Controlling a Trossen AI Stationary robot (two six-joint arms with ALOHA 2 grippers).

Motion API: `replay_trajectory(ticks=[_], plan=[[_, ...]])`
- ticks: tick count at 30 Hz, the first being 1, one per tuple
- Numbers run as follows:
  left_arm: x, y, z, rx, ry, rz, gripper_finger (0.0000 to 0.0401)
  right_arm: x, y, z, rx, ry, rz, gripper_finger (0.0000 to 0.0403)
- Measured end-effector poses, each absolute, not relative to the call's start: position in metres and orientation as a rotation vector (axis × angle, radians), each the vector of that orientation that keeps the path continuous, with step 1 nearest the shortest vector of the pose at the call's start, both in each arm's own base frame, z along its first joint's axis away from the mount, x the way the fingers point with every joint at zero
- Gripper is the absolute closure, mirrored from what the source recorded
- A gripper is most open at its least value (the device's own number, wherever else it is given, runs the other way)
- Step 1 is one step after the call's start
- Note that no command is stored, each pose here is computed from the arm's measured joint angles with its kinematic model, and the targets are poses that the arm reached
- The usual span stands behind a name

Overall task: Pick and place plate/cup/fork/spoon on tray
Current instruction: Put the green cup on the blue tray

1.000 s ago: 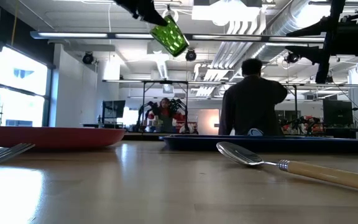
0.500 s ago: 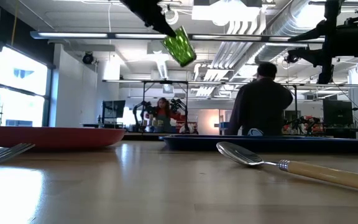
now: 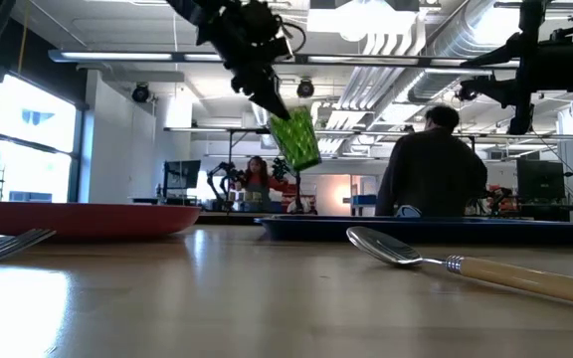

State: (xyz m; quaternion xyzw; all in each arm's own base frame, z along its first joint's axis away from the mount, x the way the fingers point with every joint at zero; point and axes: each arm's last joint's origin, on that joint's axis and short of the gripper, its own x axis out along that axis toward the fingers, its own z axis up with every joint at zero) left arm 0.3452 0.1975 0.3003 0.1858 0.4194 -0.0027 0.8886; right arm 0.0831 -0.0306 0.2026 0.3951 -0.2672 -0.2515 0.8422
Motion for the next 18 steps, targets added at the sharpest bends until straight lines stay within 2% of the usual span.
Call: replay_trajectory(ticks=[10, 18], plan=[[0.363, 0.201, 0.260, 0.329, 0.952, -0.083, 0.0400, 0.084, -0.031, 0.199, 0.837, -0.532, -0.544, 0.0277], [0.370, 0.203, 0.239, 0.363, 1.000, -0.134, 0.0400, 0.084, -0.031, 0.199, 0.836, -0.526, -0.547, 0.0277]])
